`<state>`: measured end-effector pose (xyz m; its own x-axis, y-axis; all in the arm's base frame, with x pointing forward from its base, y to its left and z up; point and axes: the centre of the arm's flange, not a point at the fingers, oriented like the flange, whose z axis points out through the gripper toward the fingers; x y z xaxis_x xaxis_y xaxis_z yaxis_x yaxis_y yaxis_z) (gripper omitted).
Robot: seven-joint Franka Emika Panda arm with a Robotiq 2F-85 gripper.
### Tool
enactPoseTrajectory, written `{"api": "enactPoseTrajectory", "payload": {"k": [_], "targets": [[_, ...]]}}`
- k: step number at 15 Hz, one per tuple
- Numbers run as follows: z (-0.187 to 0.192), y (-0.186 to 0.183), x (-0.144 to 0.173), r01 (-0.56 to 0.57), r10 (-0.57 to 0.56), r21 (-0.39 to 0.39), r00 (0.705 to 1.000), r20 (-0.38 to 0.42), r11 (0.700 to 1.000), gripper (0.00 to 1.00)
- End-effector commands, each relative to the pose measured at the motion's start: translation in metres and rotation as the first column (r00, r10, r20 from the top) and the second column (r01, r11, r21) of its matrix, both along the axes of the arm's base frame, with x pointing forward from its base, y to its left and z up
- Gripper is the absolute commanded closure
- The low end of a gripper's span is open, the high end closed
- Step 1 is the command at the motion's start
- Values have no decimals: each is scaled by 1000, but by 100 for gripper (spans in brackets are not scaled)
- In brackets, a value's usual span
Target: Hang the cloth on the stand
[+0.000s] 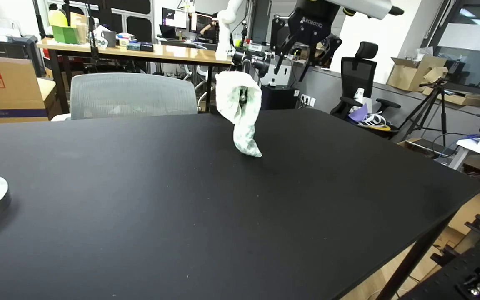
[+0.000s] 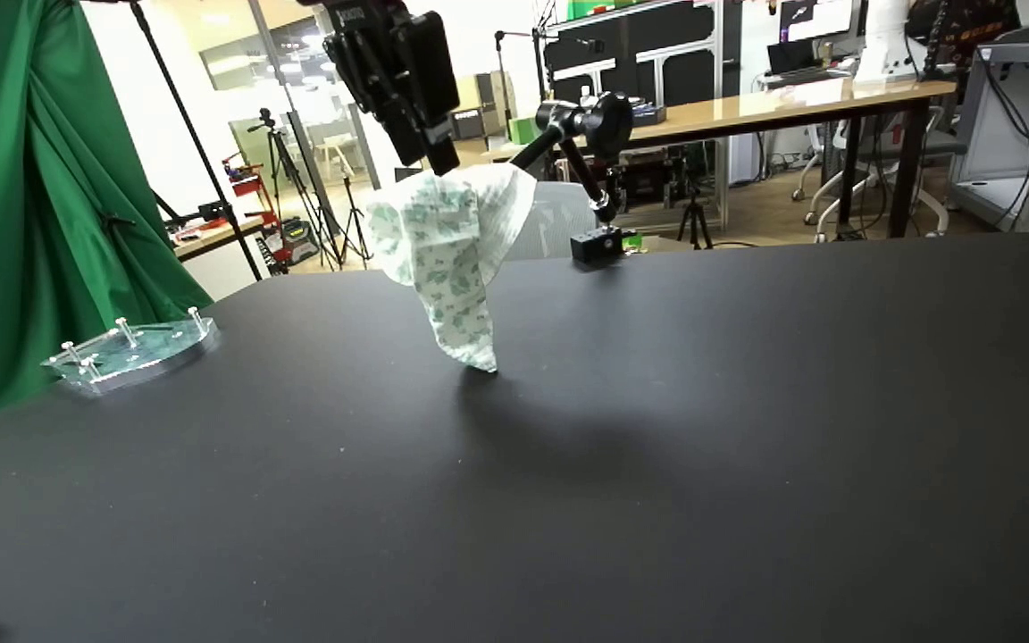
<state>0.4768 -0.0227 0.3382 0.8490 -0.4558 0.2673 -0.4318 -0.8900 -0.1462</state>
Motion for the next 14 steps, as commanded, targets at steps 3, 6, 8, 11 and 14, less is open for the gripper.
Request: {"api": "enactPoseTrajectory", "payload": {"k": [3,6,8,11,14], "targets": [[19,15,-18,-112,112,15,994,-10,994,1],[25,30,-30,-295,295,14,953,-73,956,0],[31,39,-36,-338,336,-7,936,-102,941,0],[40,45,-46,-377,372,-15,919,-132,926,0],[45,47,-54,-389,384,-6,911,-152,921,0]]}}
